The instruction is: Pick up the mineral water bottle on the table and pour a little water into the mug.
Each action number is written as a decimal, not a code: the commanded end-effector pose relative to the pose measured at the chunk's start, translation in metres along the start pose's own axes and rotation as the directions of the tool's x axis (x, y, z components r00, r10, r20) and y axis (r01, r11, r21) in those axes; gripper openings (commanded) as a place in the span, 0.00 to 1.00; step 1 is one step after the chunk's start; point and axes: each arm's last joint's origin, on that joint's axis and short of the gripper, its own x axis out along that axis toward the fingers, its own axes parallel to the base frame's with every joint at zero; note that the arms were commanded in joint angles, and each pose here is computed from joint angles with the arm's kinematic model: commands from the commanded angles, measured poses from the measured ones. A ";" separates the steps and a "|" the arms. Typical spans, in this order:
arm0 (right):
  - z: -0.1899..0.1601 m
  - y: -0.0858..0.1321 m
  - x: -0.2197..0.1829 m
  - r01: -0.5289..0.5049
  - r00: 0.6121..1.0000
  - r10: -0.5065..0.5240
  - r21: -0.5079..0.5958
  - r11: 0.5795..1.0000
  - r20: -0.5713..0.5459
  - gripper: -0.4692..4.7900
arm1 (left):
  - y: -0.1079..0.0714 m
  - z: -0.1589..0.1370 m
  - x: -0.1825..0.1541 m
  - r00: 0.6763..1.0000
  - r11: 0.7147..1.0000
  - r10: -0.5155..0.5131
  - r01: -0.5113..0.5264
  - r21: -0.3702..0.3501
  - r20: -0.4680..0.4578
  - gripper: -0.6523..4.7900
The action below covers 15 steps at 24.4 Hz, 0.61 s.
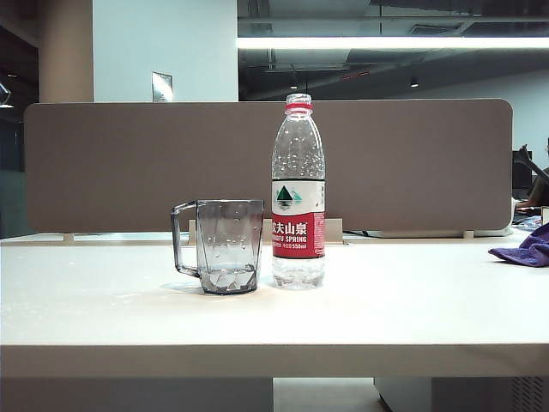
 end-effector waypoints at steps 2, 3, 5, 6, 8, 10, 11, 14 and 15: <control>-0.009 -0.007 -0.003 0.086 0.994 -0.090 -0.069 0.994 -0.062 0.08 | 0.000 0.002 0.000 1.000 1.000 -0.003 0.003 0.012 0.013 0.11; -0.007 -0.007 -0.005 0.093 0.995 -0.098 -0.128 0.987 -0.035 0.08 | 0.000 0.002 0.000 1.000 1.000 -0.003 0.003 0.012 0.013 0.11; -0.008 -0.007 -0.005 0.093 0.994 -0.103 -0.192 0.977 -0.044 0.08 | 0.000 0.002 -0.001 1.000 1.000 -0.004 0.003 0.010 0.011 0.11; -0.008 -0.007 -0.005 0.093 0.994 -0.104 -0.191 0.977 -0.043 0.08 | 0.000 0.002 -0.001 1.000 1.000 -0.003 0.003 0.012 0.013 0.11; -0.008 -0.007 -0.005 0.090 0.994 -0.100 -0.188 0.978 -0.044 0.08 | 0.000 0.002 -0.001 1.000 1.000 -0.003 0.003 0.012 0.013 0.11; -0.008 -0.007 -0.005 0.090 0.994 -0.099 -0.182 0.979 -0.044 0.08 | 0.000 0.002 -0.001 1.000 1.000 -0.003 0.003 0.012 0.013 0.11; -0.008 -0.007 -0.005 0.091 0.994 -0.101 -0.174 0.980 -0.044 0.08 | 0.000 0.002 -0.001 1.000 1.000 -0.003 0.003 0.012 0.013 0.11; -0.008 -0.007 -0.004 0.087 0.995 -0.095 -0.170 0.982 -0.043 0.08 | 0.000 0.002 -0.001 1.000 1.000 -0.003 0.003 0.012 0.013 0.11; -0.008 -0.007 -0.004 0.087 0.994 -0.096 -0.170 0.982 -0.043 0.08 | 0.000 0.002 -0.001 1.000 1.000 -0.003 0.003 0.012 0.013 0.11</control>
